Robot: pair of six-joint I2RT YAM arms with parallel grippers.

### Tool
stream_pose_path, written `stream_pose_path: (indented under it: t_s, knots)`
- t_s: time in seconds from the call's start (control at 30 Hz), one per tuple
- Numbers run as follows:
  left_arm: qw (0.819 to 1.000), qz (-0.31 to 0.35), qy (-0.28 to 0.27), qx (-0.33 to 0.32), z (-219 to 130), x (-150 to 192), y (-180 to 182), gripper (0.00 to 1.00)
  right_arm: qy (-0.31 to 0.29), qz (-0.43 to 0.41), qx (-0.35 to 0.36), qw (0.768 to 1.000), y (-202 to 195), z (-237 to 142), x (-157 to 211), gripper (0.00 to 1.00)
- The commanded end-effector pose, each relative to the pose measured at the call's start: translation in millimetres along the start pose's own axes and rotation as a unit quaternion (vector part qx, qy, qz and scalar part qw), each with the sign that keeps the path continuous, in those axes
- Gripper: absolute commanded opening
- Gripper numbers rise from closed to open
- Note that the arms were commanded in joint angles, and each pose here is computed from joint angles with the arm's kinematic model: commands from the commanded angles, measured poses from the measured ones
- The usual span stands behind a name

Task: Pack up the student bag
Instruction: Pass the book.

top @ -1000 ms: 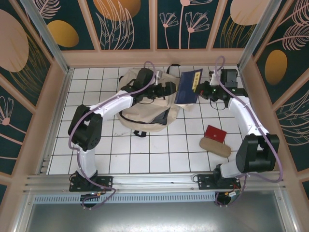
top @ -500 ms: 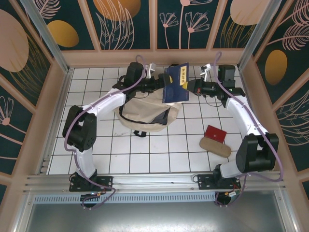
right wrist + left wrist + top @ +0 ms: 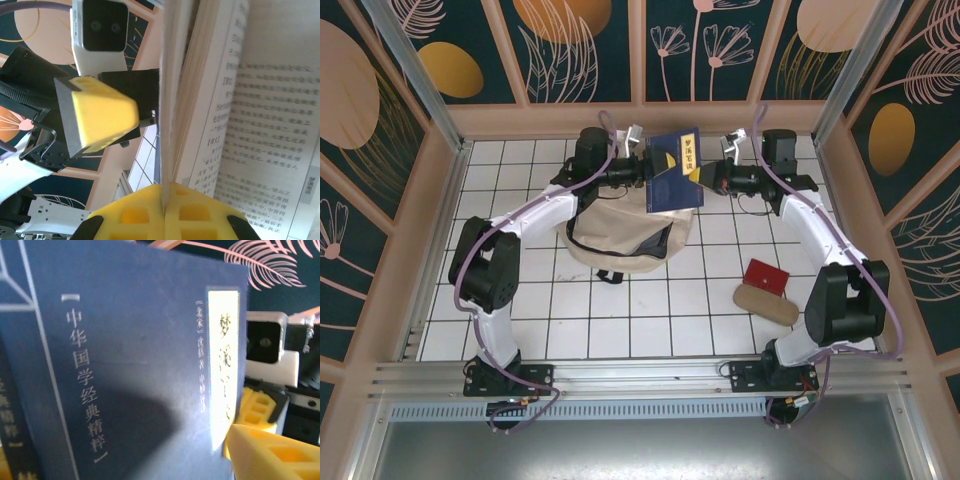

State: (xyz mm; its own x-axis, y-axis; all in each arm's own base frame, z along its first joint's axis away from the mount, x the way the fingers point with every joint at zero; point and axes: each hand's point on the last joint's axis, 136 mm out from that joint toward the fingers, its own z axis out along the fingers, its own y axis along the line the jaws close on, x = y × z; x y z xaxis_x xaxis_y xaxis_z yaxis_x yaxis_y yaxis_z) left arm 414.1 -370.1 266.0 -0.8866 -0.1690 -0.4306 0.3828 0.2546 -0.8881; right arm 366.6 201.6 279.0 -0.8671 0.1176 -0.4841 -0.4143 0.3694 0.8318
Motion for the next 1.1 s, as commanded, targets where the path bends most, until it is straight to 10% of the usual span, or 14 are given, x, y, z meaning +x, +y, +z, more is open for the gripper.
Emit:
stream_pose_path:
  t_s: [0.0,0.13,0.3,0.43,1.07]
  knots:
    - [0.997,0.046,0.000,0.056,-10.7,-2.2,-44.6,0.56,-0.006,-0.033,-0.016,0.999,15.0,-0.9,-12.5,0.00]
    - [0.998,0.046,-0.019,0.031,-15.7,-10.6,-36.6,0.31,-0.025,-0.020,0.016,0.999,2.7,-7.5,-18.6,0.04]
    - [0.997,0.038,-0.069,0.018,-30.3,-28.1,-37.4,0.06,-0.094,0.011,0.054,0.994,-11.4,-32.7,-28.7,0.59]
    - [0.992,0.018,-0.123,0.026,-41.1,-44.1,-48.0,0.05,-0.153,0.056,0.058,0.985,-16.3,-33.0,-24.5,0.75]
    - [0.956,-0.115,-0.240,0.125,-65.3,-75.7,-65.3,0.05,-0.244,0.203,-0.185,0.930,46.7,29.5,-25.5,0.82]
